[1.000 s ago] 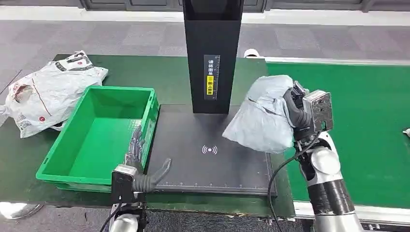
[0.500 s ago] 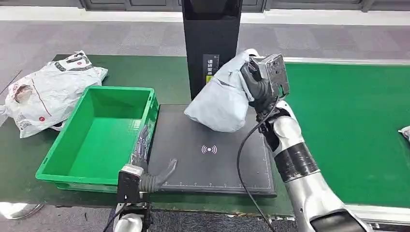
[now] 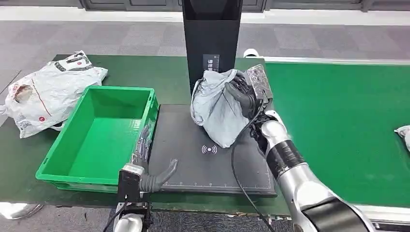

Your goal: Moved the parcel from conveyor to table for the left to box.

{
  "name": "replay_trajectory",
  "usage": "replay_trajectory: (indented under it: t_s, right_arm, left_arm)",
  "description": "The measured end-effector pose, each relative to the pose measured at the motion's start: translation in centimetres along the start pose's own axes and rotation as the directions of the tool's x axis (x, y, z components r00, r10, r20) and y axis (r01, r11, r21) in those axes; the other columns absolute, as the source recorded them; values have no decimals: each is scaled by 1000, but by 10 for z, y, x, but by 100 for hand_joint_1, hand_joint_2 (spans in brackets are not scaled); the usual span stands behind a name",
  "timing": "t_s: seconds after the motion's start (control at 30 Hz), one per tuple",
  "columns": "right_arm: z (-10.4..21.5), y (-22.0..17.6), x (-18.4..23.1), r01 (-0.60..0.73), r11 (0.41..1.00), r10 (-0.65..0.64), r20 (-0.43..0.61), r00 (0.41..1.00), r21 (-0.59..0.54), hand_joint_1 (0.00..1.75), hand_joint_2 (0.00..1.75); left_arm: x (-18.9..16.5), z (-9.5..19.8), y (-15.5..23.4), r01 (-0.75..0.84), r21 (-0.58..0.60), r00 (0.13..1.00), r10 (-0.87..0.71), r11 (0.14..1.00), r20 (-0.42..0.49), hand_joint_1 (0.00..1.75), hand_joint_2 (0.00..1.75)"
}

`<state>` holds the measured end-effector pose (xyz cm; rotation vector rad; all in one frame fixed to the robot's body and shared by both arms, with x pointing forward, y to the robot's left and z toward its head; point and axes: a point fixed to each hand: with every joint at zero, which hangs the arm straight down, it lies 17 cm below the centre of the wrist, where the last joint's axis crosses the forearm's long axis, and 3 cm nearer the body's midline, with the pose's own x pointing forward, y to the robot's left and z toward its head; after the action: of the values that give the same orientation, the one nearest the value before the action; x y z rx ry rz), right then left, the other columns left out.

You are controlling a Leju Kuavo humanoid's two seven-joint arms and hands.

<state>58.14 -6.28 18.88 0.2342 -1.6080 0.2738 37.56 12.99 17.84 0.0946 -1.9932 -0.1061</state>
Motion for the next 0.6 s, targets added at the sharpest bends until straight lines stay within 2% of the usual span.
replay_trajectory:
  t_s: [0.23, 0.6]
  right_arm:
    - [6, -6, -24, -14, 1000, 14, -51, 999, 1, 0, 175]
    - [9, -8, -34, -17, 1000, 16, -76, 997, -1, 0, 175]
  left_arm:
    - [2, 0, -5, -11, -20, 1000, 11, 1000, 2, 0, 175]
    - [4, -1, -8, -14, -27, 1000, 14, 1000, 7, 0, 175]
